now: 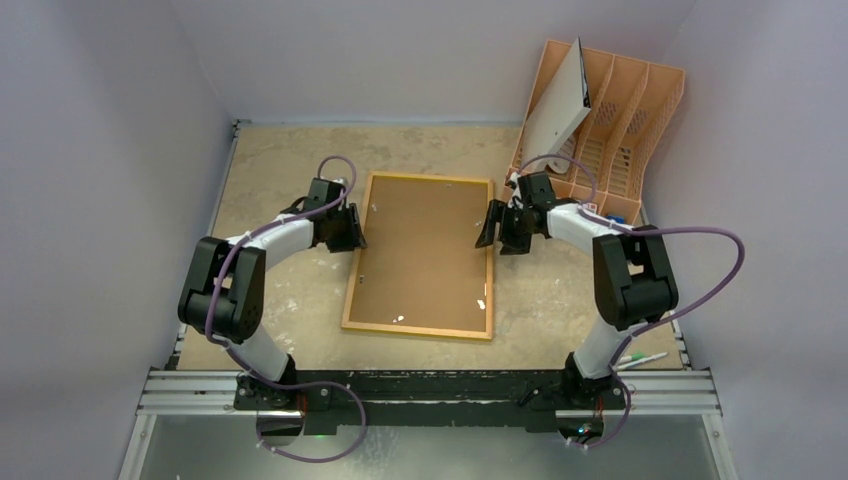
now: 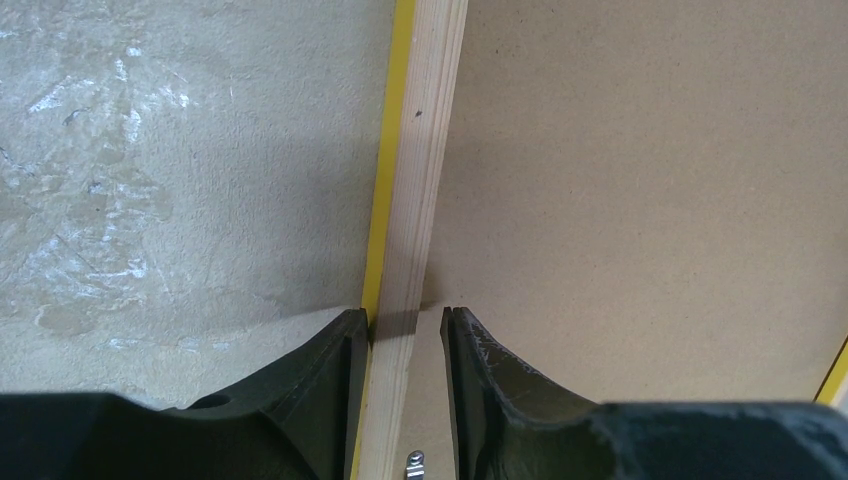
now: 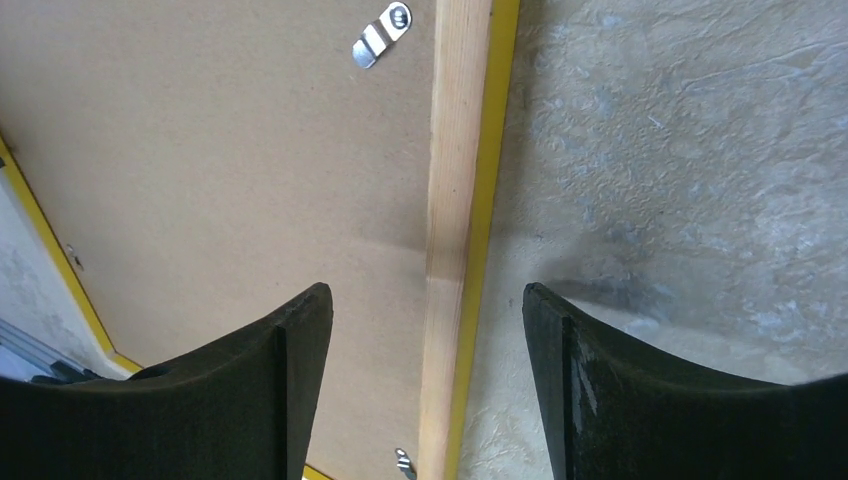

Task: Put the photo into the frame
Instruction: Place the photo frame item in the photo frame, then install the photo frame at the center of the board.

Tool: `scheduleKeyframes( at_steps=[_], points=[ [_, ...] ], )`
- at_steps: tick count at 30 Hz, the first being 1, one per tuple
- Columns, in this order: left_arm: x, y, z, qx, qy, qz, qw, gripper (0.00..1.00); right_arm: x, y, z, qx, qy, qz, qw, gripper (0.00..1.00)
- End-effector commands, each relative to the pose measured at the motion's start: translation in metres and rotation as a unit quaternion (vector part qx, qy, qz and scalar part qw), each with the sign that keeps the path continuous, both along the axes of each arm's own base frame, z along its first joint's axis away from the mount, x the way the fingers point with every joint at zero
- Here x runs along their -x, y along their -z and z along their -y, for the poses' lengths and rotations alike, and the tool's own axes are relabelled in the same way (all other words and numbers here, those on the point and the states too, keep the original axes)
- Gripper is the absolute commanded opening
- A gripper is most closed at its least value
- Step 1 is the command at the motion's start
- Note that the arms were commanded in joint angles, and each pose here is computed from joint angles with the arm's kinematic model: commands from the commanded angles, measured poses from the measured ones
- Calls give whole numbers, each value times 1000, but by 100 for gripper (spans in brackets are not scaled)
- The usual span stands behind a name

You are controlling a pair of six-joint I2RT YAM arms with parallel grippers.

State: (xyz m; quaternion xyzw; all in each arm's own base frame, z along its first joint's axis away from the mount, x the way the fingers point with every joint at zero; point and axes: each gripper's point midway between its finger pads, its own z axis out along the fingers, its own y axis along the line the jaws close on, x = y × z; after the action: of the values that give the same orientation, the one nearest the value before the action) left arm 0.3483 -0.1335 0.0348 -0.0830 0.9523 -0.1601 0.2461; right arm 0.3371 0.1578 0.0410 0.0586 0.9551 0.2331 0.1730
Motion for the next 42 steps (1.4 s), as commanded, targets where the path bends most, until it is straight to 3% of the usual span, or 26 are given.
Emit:
scheduleKeyframes(
  at_steps=[1, 13, 16, 23, 29, 31, 35, 42],
  points=[
    [2, 2, 8, 22, 16, 0, 1000, 36, 1, 5, -10, -12, -28, 5, 1000, 72],
    [41, 7, -4, 14, -22, -64, 998, 33, 8, -6, -55, -60, -74, 14, 995, 65],
    [51, 1, -3, 34, -48, -64, 996, 35, 13, -6, -59, -34, -75, 20, 996, 66],
    [55, -21, -12, 14, -44, -42, 998, 47, -2, -12, -31, 40, 2, 36, 999, 75],
    [59, -36, -25, -6, -64, -20, 998, 55, -27, -48, 1, 100, 96, 101, 985, 84],
    [65, -38, -30, -8, -84, -19, 996, 56, -25, -60, -9, 76, 91, 114, 986, 83],
    [80, -41, -31, 12, -114, -20, 993, 55, -3, -73, -58, -16, 42, 111, 993, 71],
    [112, -30, -25, 62, -129, -33, 989, 34, 51, -75, -161, -148, -11, 58, 987, 52]
  ],
)
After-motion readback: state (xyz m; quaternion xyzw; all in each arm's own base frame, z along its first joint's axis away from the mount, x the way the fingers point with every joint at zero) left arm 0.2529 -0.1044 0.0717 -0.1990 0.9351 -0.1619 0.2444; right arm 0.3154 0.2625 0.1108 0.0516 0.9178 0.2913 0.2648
